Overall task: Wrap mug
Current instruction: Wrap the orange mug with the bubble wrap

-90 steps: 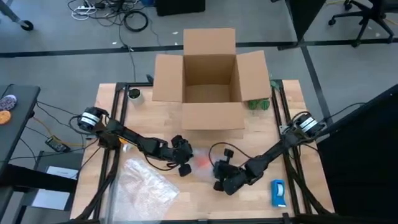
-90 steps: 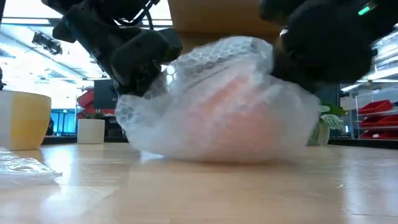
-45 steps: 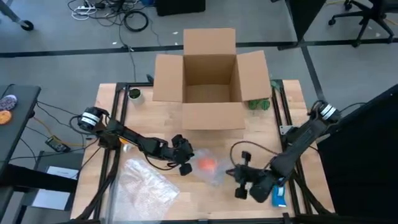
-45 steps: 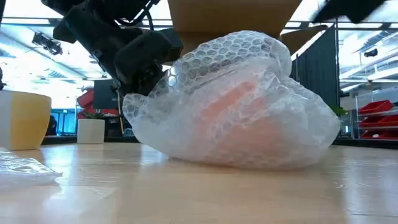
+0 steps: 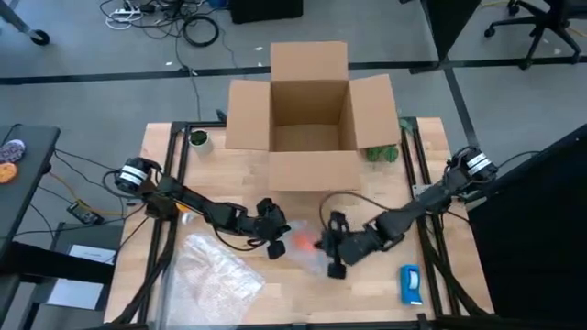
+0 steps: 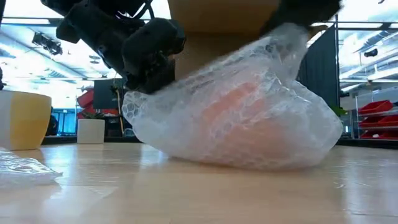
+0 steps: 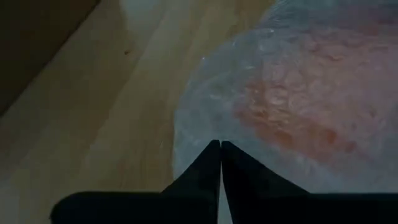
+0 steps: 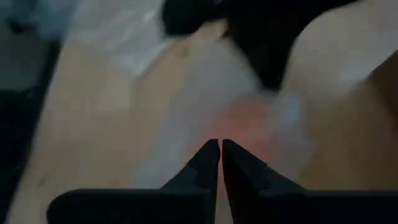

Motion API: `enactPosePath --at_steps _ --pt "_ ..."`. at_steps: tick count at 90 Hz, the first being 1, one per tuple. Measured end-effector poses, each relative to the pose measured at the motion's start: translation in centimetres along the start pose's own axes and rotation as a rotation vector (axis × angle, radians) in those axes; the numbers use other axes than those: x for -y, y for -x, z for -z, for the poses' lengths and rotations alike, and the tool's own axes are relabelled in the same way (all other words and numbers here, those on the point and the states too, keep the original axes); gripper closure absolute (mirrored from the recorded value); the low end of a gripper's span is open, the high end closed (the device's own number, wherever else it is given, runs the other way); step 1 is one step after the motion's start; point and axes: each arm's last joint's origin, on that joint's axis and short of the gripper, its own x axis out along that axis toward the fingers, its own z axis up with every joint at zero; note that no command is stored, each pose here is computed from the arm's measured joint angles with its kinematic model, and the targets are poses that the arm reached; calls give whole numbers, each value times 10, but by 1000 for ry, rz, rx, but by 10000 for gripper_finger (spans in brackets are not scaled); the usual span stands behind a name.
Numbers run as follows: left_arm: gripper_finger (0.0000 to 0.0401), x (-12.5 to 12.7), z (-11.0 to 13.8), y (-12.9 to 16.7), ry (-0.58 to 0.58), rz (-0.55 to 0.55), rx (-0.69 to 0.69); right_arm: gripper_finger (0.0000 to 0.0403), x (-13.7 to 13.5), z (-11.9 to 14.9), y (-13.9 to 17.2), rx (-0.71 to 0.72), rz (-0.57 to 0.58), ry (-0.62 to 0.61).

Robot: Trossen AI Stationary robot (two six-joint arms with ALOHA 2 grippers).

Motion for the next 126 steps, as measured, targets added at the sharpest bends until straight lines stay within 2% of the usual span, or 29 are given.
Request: enactPosePath --at_steps 18,36,68,78,94,116,126 --pt "401 0 0 0 0 0 3 403 -18 16 6 -50 -24 -29" --pt "401 3 -6 0 4 32 65 403 -24 36 -26 -86 47 3" --pt "401 8 -1 -3 16 19 75 403 -14 52 -82 123 392 37" --pt "401 8 5 -12 30 -9 83 402 -7 50 -100 187 454 36" --pt "401 7 10 -14 26 -28 52 402 -4 44 -97 168 421 59" --pt "401 7 16 -14 -18 18 -25 403 -10 34 -58 51 253 35" --pt "401 7 16 -13 -22 7 -26 403 -11 32 -44 -14 181 19"
